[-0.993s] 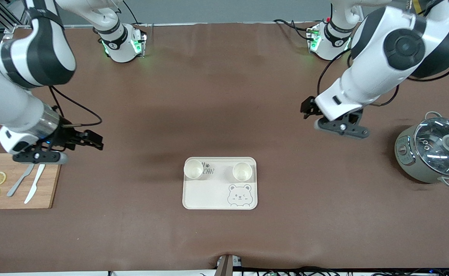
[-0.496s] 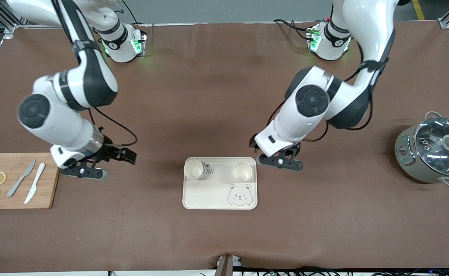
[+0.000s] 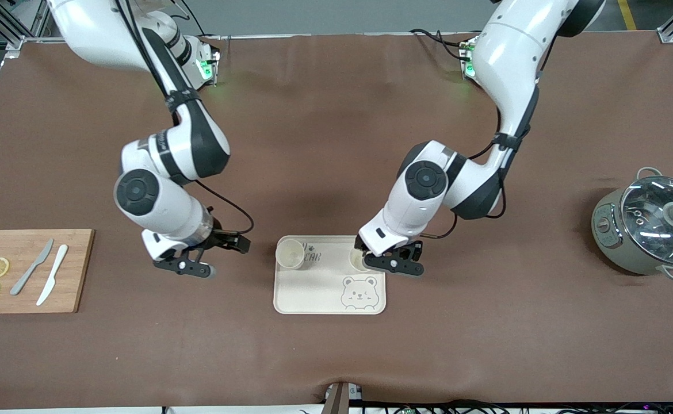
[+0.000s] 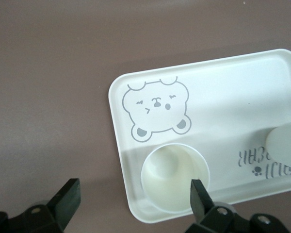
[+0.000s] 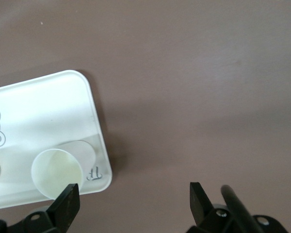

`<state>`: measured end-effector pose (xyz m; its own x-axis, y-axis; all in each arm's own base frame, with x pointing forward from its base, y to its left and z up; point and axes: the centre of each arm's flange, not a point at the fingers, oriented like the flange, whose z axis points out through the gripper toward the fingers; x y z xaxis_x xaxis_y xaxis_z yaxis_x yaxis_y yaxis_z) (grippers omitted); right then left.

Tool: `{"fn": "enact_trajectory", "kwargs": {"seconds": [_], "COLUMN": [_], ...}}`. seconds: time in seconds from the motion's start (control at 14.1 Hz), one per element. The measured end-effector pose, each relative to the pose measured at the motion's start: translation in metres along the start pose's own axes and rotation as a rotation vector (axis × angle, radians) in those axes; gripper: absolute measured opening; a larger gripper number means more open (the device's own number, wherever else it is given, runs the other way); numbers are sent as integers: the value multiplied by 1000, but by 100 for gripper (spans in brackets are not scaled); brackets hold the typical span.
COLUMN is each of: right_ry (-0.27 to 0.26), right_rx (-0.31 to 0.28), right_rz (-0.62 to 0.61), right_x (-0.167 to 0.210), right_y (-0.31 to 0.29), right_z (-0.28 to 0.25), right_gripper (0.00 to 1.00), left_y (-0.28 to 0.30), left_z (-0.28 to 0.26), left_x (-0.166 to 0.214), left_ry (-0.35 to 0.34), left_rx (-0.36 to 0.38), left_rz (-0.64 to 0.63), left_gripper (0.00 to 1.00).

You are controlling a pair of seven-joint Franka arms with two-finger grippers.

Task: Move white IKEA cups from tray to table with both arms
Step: 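Lower the right gripper onto one cup while the left gripper lowers onto another, then grasp the white cups with both grippers and lift them off the tray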

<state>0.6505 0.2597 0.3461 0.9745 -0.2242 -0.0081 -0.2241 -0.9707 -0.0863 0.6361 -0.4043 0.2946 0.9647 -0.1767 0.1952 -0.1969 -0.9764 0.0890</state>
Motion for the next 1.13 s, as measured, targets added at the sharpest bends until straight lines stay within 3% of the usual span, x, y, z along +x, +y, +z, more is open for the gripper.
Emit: {"fn": "enact_trajectory", "kwargs": {"seconds": [0.78, 1.13], "right_ry": [-1, -18], "right_rx": [-8, 10], "right_rz": [-21, -17], "right_x": [-16, -23], "right_y": [-40, -53], "right_z": [98, 106], "right_gripper": [100, 100], "left_y": [-15, -11], "left_z": [67, 69], "left_x": [-7, -9], "left_ry": [9, 8], "left_rx": [2, -2], "left_rz": [-4, -118], "left_gripper": [100, 49]}}
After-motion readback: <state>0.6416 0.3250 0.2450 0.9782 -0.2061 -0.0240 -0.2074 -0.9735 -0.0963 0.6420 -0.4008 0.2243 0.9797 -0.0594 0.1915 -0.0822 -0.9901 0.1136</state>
